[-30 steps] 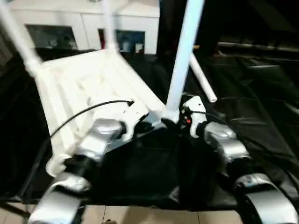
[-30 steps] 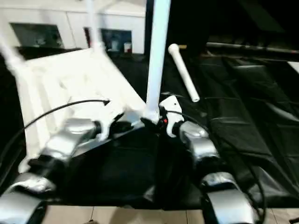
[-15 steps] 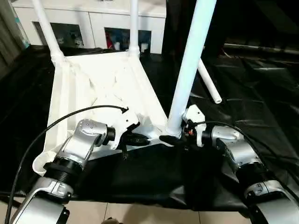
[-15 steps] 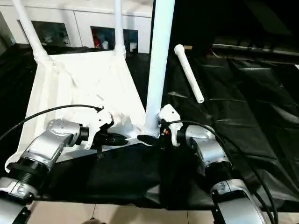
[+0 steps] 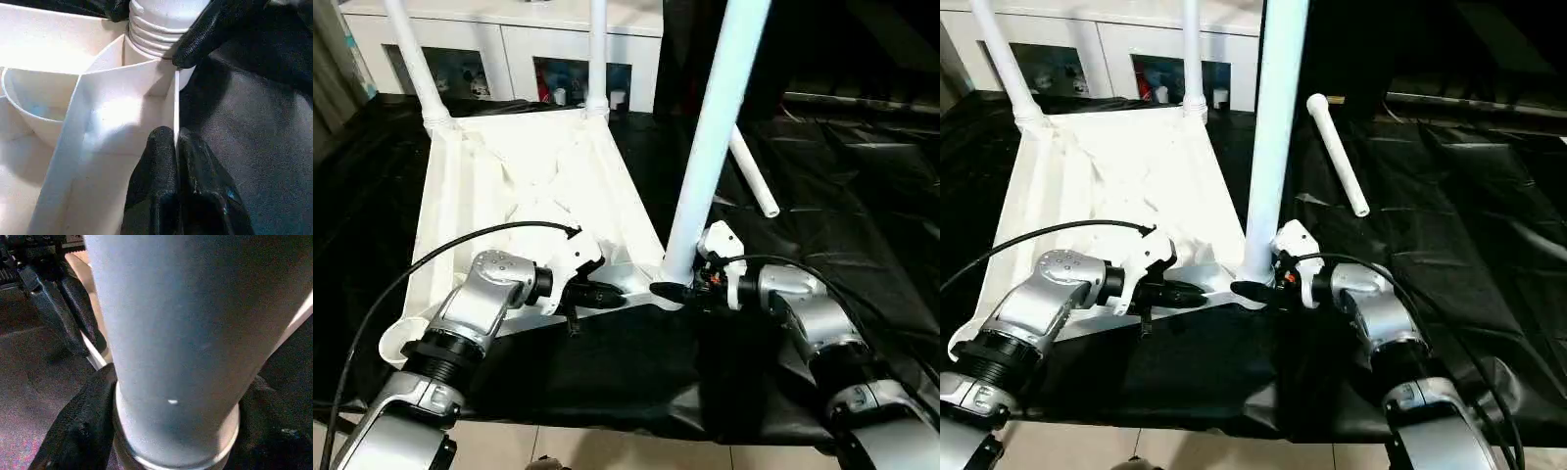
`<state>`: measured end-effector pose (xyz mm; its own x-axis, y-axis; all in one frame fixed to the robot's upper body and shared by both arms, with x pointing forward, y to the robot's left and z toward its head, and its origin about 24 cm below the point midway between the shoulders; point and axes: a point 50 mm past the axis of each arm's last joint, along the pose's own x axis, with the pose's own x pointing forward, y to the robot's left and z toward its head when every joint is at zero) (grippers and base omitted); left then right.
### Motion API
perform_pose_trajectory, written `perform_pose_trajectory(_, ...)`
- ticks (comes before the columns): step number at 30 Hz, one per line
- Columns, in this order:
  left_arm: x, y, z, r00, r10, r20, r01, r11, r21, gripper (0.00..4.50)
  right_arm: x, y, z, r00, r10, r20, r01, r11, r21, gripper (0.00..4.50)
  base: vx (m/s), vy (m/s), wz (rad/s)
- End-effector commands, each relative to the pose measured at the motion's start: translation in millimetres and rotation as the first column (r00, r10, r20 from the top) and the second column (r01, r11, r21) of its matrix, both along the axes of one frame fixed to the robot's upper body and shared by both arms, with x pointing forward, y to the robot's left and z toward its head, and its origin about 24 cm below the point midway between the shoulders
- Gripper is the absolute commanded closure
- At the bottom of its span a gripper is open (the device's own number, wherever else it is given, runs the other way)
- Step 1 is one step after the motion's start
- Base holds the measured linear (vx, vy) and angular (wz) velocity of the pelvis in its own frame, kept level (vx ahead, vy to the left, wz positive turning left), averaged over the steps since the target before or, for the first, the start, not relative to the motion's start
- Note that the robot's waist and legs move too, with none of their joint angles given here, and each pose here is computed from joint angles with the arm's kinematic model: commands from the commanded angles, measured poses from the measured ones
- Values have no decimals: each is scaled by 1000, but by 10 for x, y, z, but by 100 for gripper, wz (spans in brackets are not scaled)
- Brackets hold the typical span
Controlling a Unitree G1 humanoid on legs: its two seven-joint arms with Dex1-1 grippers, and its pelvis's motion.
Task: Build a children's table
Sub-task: Rotate leg to tighten
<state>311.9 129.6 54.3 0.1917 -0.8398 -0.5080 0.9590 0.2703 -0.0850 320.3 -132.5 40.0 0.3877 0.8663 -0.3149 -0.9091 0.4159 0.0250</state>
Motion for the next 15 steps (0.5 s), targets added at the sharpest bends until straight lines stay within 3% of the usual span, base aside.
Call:
perform_pose_trajectory(1,-38,-147,-34,999,-35,-18,34,999,-21,450,-54,75,-94,999,12,-46,-12,1000,8,176,0,0,0)
perform_pose_trajectory(3,43,-185,-58,998,63,21,-63,998,-5,450,-22,84,-173,994,-90,-61,90,996,-5,176,0,0,0)
perform_pose_trajectory(6,155,-270,-81,980,193,56,-194,981,3,450,57,118,-300,948,-307,-86,305,952,-36,177,0,0,0)
perform_pose_trajectory(8,177,-295,-85,974,218,66,-219,976,4,450,69,131,-331,931,-351,-97,348,936,-45,177,0,0,0)
perform_pose_trajectory(9,217,-369,-91,958,281,65,-282,960,-2,450,111,159,-362,883,-452,-122,450,892,-46,177,0,0,0)
perform_pose_trajectory(10,217,-369,-91,958,281,65,-282,960,-2,450,111,159,-362,883,-452,-122,450,892,-46,177,0,0,0)
perform_pose_trajectory(11,257,-498,-89,936,347,61,-347,938,-12,450,167,210,-375,811,-565,-153,567,823,-36,177,0,0,0)
perform_pose_trajectory(12,257,-498,-89,936,347,61,-347,938,-12,450,167,210,-375,811,-565,-153,567,823,-36,177,0,0,0)
perform_pose_trajectory(13,281,-633,-81,918,391,65,-391,920,-15,450,211,267,-378,737,-650,-188,657,754,-31,177,0,0,0)
perform_pose_trajectory(15,281,-633,-81,918,391,65,-391,920,-15,450,211,267,-378,737,-650,-188,657,754,-31,177,0,0,0)
